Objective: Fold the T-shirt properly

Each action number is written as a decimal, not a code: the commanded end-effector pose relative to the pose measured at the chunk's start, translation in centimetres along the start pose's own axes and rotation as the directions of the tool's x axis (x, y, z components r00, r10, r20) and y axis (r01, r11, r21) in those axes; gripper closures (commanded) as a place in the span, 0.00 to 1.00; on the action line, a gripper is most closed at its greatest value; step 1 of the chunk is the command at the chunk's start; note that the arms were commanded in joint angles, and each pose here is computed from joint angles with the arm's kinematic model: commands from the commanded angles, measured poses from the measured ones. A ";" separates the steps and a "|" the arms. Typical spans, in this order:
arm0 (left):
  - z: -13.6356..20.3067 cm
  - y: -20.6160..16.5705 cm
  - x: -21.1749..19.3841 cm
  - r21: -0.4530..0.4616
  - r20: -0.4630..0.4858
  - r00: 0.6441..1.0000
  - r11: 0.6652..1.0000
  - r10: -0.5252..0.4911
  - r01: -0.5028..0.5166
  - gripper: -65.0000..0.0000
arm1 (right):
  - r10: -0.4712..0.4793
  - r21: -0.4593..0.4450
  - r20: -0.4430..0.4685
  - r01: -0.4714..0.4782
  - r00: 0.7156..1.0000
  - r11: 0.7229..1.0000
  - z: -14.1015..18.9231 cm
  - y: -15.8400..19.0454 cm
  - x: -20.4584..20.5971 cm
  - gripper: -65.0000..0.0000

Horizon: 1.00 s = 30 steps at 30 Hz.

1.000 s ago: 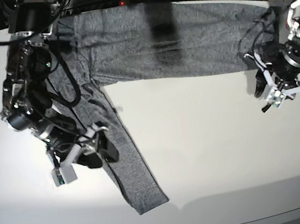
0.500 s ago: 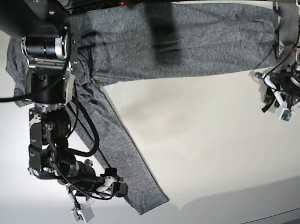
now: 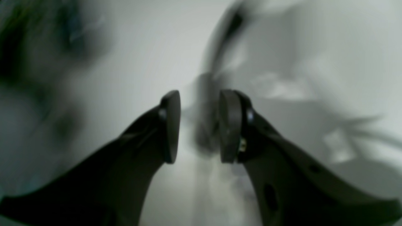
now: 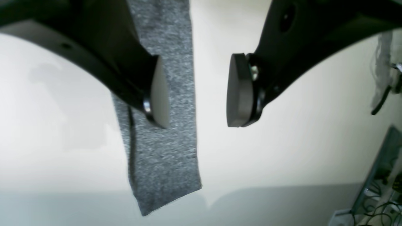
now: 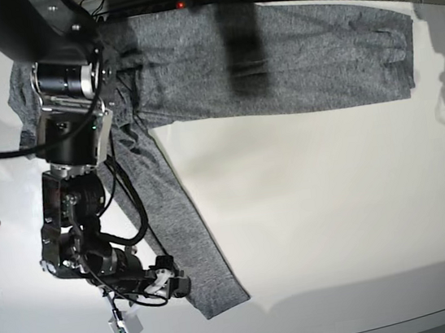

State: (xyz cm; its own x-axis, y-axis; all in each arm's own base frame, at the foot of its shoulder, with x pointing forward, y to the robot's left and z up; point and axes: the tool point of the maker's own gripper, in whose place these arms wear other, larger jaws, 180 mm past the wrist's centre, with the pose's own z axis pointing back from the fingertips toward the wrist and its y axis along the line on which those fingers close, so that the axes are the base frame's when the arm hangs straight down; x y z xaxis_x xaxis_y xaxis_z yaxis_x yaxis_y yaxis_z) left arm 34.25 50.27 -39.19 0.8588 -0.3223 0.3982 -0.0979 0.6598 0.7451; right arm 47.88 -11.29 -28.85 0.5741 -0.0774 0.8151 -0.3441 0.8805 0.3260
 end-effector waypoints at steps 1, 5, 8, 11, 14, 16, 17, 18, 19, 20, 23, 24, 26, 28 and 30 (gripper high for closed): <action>0.0 4.7 3.0 0.088 0.066 0.997 0.995 0.038 -0.044 0.69 | 0.014 0.029 0.081 -0.017 0.997 0.999 0.4 0.7 3.1 0.55; 0.6 10.4 3.6 0.165 0.069 0.995 0.982 0.076 -0.087 0.69 | -0.001 0.051 0.094 -0.004 0.996 0.999 0.5 1.1 3.3 0.55; 1.4 12.4 4.9 0.157 0.094 0.983 0.972 0.159 -0.172 0.69 | -0.001 0.050 0.094 -0.004 0.996 0.999 0.5 1.1 3.4 0.55; 2.4 12.5 6.9 0.103 0.132 0.960 0.960 0.247 -0.261 0.69 | 0.000 0.048 0.110 -0.005 0.994 0.999 0.5 1.1 3.6 0.55; 3.5 10.3 9.6 -0.045 0.169 0.934 0.949 0.316 -0.313 0.69 | 0.029 0.009 0.171 -0.031 0.985 0.999 0.6 0.5 4.7 0.55; 4.7 7.5 11.6 -0.211 0.176 0.912 0.919 0.371 -0.333 0.69 | 0.048 -0.018 0.207 -0.045 0.977 0.999 0.6 0.0 5.3 0.55; 5.5 5.6 12.6 -0.312 0.164 0.903 0.889 0.397 -0.334 0.69 | 0.057 -0.028 0.219 -0.052 0.974 0.998 0.6 -0.2 5.4 0.55; 6.5 3.4 13.4 -0.418 0.141 0.902 0.851 0.407 -0.319 0.69 | 0.060 -0.035 0.222 -0.053 0.973 0.998 0.5 -0.3 5.4 0.55; 7.8 1.1 14.1 -0.518 0.120 0.905 0.803 0.408 -0.293 0.69 | 0.064 -0.042 0.223 -0.056 0.973 0.998 0.4 -0.5 5.3 0.55; 9.0 -1.2 14.7 -0.604 0.103 0.909 0.751 0.404 -0.266 0.69 | 0.068 -0.051 0.226 -0.058 0.972 0.997 0.3 -0.7 5.2 0.55; 11.7 -6.3 16.1 -0.749 0.103 0.905 0.630 0.413 -0.203 0.69 | 0.070 -0.071 0.234 -0.055 0.970 0.996 -0.3 -1.5 4.5 0.55; 12.2 -7.5 16.5 -0.766 0.105 0.898 0.610 0.427 -0.201 0.69 | 0.070 -0.081 0.230 -0.052 0.971 0.995 -0.7 -1.8 4.0 0.55; 13.0 -9.7 17.2 -0.791 0.115 0.883 0.579 0.455 -0.196 0.69 | 0.032 -0.119 0.224 -0.006 0.974 0.993 -1.4 -3.1 2.8 0.55; 13.7 -11.7 17.8 -0.802 0.136 0.876 0.571 0.462 -0.176 0.69 | -0.018 -0.158 0.237 0.057 0.971 0.986 -2.3 -4.4 1.3 0.55; 14.6 -13.7 18.3 -0.818 0.134 0.877 0.550 0.462 -0.165 0.69 | -0.046 -0.167 0.213 0.083 0.976 0.982 -3.2 -5.0 -0.8 0.55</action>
State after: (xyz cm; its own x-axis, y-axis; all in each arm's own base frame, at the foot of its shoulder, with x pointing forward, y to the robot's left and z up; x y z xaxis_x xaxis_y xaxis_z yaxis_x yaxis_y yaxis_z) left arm 42.41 24.99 -36.85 0.6955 -0.0769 0.7144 0.2134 0.9715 -0.1032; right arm 49.95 -14.14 -35.54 0.4848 -0.2104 0.8490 -0.1425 0.9387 0.3140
